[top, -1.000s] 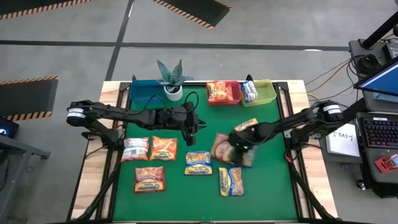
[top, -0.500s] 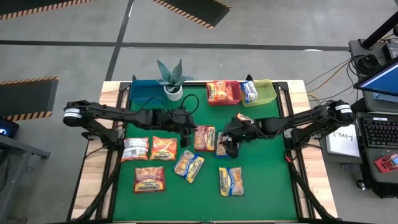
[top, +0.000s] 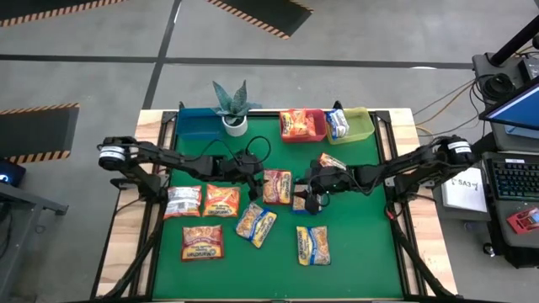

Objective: Sort Maruchan noodles
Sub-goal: Put the red noodle pack into the blue bin

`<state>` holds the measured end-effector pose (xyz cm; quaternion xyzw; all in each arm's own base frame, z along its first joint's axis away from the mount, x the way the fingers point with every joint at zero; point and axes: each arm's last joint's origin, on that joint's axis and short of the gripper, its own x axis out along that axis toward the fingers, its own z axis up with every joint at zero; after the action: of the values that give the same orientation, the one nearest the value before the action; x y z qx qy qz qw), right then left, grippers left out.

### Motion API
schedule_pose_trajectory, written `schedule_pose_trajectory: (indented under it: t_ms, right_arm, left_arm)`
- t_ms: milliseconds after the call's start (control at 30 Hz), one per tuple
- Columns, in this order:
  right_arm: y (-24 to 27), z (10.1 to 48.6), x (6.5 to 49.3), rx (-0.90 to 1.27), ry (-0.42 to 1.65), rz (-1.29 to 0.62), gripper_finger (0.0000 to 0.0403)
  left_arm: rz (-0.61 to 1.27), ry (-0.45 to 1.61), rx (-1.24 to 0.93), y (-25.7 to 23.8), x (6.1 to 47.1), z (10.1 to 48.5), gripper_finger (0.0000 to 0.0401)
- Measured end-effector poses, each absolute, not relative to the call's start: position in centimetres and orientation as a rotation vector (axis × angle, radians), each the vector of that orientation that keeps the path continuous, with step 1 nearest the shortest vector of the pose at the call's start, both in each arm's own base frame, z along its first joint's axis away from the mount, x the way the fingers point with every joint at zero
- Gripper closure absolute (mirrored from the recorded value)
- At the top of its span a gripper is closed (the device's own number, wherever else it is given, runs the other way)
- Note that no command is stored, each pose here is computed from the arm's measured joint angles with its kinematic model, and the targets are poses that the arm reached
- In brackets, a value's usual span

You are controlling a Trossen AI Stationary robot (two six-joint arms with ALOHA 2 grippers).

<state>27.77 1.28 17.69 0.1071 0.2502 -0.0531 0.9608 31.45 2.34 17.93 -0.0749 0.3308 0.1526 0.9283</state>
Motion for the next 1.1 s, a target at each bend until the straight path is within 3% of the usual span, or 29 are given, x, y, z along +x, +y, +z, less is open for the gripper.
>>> schedule_pose_trajectory:
  t_ms: [167, 533, 1100]
  right_arm:
    - [0.9, 15.7, 29.0, 0.253, 0.539, -0.135, 0.0220]
    - [-0.9, 12.2, 30.9, 0.258, 0.745, -0.227, 0.0220]
    - [-1.4, 10.7, 30.8, 0.256, 0.821, -0.260, 0.0221]
  left_arm:
    - [0.357, 0.649, -0.223, 3.2, 31.3, 16.6, 0.0163]
    - [0.393, 0.647, -0.384, 3.3, 30.6, 16.5, 0.0173]
    - [0.476, 0.580, -0.719, 3.2, 31.1, 15.3, 0.0167]
